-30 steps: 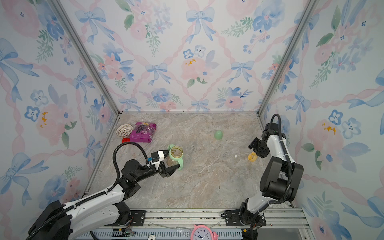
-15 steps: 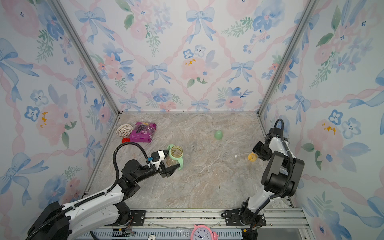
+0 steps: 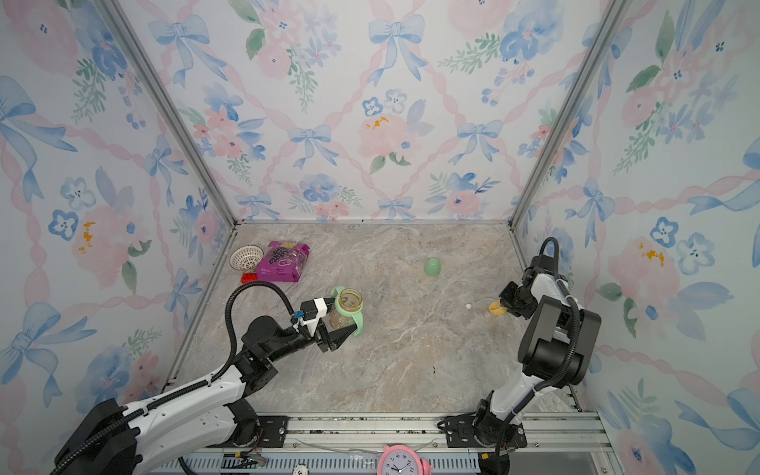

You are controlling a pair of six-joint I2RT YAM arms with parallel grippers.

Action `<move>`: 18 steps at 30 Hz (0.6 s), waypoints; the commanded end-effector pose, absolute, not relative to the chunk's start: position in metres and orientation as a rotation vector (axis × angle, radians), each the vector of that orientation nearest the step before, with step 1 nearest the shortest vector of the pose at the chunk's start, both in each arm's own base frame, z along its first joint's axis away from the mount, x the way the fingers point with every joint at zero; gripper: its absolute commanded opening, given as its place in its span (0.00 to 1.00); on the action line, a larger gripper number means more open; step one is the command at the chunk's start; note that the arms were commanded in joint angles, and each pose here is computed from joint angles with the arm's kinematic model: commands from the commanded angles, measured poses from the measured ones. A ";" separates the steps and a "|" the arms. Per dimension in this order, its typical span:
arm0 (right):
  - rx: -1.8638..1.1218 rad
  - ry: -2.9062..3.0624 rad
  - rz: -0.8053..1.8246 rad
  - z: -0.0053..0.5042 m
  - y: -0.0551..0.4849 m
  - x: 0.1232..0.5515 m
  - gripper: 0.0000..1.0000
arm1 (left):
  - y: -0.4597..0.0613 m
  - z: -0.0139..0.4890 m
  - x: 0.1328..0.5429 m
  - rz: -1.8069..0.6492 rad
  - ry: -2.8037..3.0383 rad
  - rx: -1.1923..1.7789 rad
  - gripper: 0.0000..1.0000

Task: Assemble the baby bottles
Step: Pick up the nipple from the center of the board.

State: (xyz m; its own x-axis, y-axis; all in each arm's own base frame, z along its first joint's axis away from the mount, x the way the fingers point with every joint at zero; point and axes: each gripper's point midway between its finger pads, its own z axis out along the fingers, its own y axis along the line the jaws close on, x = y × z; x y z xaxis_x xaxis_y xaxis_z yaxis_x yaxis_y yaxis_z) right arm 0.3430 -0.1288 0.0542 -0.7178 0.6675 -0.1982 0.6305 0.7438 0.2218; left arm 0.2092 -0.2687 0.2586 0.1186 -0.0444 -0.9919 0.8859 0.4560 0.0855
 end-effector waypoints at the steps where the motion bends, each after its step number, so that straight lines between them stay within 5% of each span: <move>1: 0.992 2.714 0.183 0.049 -0.125 0.339 0.19 | -0.269 0.263 0.208 -0.818 1.248 0.855 0.24; 12: 0.620 2.817 0.011 0.083 -0.084 0.351 0.00 | -0.269 0.262 0.210 -0.812 1.256 0.854 0.23; 18: 0.365 2.780 -0.212 0.130 -0.060 0.355 0.00 | -0.272 0.259 0.211 -0.817 1.267 0.860 0.23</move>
